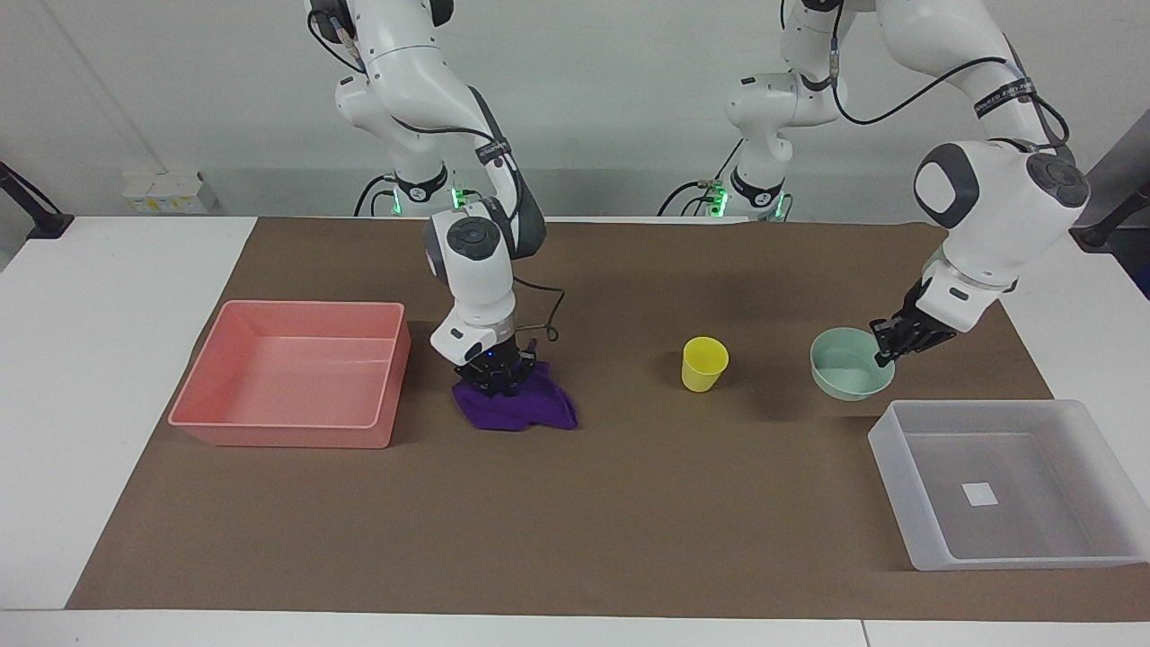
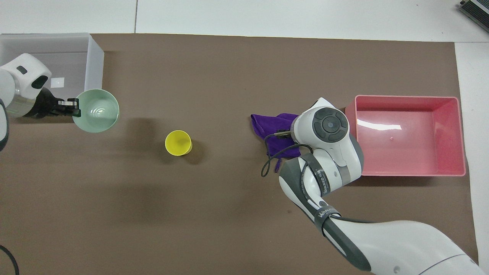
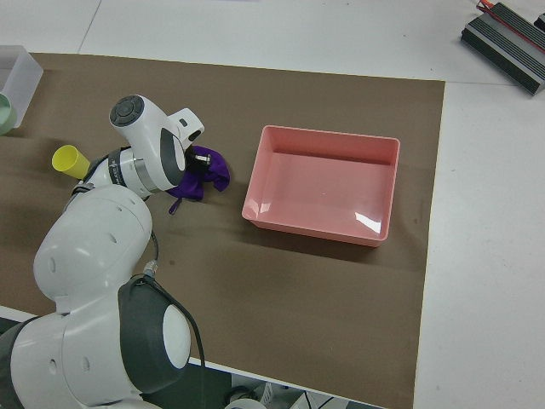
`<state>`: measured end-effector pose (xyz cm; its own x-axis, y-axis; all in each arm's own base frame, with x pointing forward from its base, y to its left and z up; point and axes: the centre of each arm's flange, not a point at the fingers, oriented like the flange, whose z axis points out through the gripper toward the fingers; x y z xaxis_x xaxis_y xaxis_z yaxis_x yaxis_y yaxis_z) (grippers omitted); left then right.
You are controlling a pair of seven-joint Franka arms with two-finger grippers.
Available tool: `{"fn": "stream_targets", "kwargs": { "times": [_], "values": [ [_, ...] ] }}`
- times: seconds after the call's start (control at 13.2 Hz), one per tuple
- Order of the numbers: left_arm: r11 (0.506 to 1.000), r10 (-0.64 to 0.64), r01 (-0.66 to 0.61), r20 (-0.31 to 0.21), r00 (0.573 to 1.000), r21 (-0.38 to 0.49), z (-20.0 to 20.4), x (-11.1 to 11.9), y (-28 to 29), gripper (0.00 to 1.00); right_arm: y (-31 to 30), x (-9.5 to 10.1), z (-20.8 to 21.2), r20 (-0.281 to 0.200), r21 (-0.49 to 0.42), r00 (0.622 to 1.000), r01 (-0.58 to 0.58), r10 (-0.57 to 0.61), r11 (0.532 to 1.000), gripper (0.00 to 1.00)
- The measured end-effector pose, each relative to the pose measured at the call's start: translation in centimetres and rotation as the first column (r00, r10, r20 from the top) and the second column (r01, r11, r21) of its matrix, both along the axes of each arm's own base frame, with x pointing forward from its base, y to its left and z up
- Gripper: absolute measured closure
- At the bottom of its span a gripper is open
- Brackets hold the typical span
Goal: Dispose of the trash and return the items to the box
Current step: 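Lift the green bowl into the clear box while the right gripper grasps the cloth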
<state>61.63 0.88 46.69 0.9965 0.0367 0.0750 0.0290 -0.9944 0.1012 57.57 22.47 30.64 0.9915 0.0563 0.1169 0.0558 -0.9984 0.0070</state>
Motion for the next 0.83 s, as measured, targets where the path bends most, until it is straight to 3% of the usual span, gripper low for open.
{"fn": "stream_targets", "kwargs": {
  "times": [0.08,0.15,0.6,0.83],
  "values": [
    [1.000,0.010,-0.010,0.012,1.000,0.000,0.6,0.9,0.7,0.96,-0.1,0.0,0.2,-0.007,-0.004,1.000,0.004,-0.004,1.000,0.94],
    [1.000,0.023,-0.023,0.023,0.999,0.000,1.1,1.6,1.6,0.96,-0.2,0.2,0.8,-0.015,-0.007,1.000,0.014,-0.014,1.000,0.98],
    [0.996,0.092,-0.093,0.086,0.992,0.009,2.4,5.6,7.5,0.96,-0.3,0.7,5.3,-0.024,-0.011,0.995,0.095,-0.095,0.995,0.98],
    [0.995,0.095,-0.098,0.116,0.989,0.017,2.2,7.6,11.0,0.96,-0.1,0.9,10.2,-0.050,-0.026,0.986,0.158,-0.159,0.987,0.98]
  ]
}}
